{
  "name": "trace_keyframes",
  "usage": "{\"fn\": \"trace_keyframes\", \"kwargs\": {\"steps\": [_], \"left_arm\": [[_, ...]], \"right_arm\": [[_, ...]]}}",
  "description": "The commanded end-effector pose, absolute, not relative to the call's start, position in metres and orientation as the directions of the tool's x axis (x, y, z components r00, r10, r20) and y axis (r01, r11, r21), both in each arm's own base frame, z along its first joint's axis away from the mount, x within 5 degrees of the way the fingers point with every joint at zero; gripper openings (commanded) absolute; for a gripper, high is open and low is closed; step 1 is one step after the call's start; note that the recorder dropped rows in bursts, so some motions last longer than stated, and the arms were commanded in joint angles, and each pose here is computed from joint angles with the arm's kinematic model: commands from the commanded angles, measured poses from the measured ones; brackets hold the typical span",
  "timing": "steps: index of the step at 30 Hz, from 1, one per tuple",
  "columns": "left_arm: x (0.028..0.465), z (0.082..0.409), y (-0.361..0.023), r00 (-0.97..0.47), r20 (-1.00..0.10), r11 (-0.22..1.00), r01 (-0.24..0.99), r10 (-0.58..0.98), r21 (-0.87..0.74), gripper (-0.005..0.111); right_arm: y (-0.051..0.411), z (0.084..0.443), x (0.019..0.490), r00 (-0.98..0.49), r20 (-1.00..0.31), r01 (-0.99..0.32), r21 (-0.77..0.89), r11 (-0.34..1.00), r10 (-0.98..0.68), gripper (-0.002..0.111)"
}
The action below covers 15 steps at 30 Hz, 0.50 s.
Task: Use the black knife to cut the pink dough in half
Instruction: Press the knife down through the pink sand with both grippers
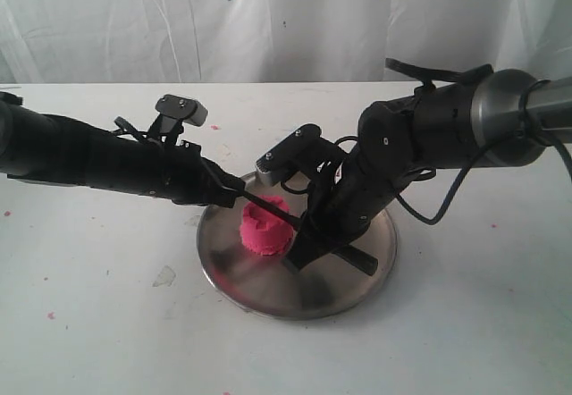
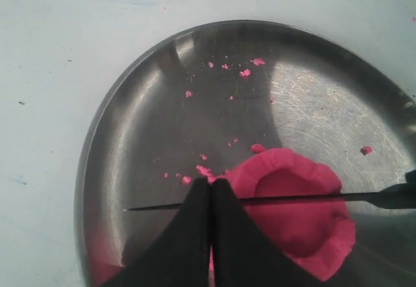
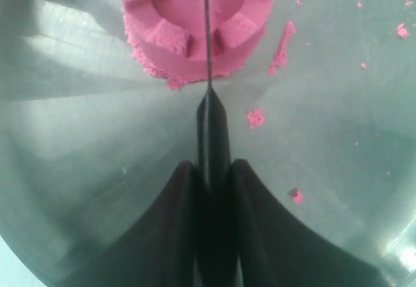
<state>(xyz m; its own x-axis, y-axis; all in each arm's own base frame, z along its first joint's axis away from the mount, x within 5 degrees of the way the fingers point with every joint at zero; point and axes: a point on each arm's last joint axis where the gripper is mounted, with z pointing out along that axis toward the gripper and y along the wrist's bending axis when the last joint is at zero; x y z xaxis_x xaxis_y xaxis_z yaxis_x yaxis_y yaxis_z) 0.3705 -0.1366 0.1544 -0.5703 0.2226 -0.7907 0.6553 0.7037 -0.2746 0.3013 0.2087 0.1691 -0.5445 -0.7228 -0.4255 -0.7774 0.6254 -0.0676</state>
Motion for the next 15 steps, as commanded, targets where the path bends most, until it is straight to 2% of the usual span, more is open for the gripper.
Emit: {"fn": "trace_keyframes", "kwargs": {"steps": [1, 9, 15], "left_arm": [[0.371, 0.157, -0.140, -0.562, -0.800, 0.699, 0.659, 0.213, -0.277, 0.000], [0.372, 0.155, -0.140, -0.566, -0.797, 0.704, 0.654, 0.211, -0.278, 0.000], [0.372, 0.139, -0.140, -0.595, -0.774, 0.704, 0.645, 0.218, -0.298, 0.000]], "right_arm": [[0.210, 0.171, 0.303, -0.529, -0.436, -0.782, -0.081, 0.618, -0.728, 0.000], [0.209, 0.171, 0.302, -0.531, -0.431, -0.783, -0.079, 0.617, -0.729, 0.000], [0.209, 0.171, 0.302, -0.532, -0.429, -0.783, -0.078, 0.617, -0.730, 0.000]]}}
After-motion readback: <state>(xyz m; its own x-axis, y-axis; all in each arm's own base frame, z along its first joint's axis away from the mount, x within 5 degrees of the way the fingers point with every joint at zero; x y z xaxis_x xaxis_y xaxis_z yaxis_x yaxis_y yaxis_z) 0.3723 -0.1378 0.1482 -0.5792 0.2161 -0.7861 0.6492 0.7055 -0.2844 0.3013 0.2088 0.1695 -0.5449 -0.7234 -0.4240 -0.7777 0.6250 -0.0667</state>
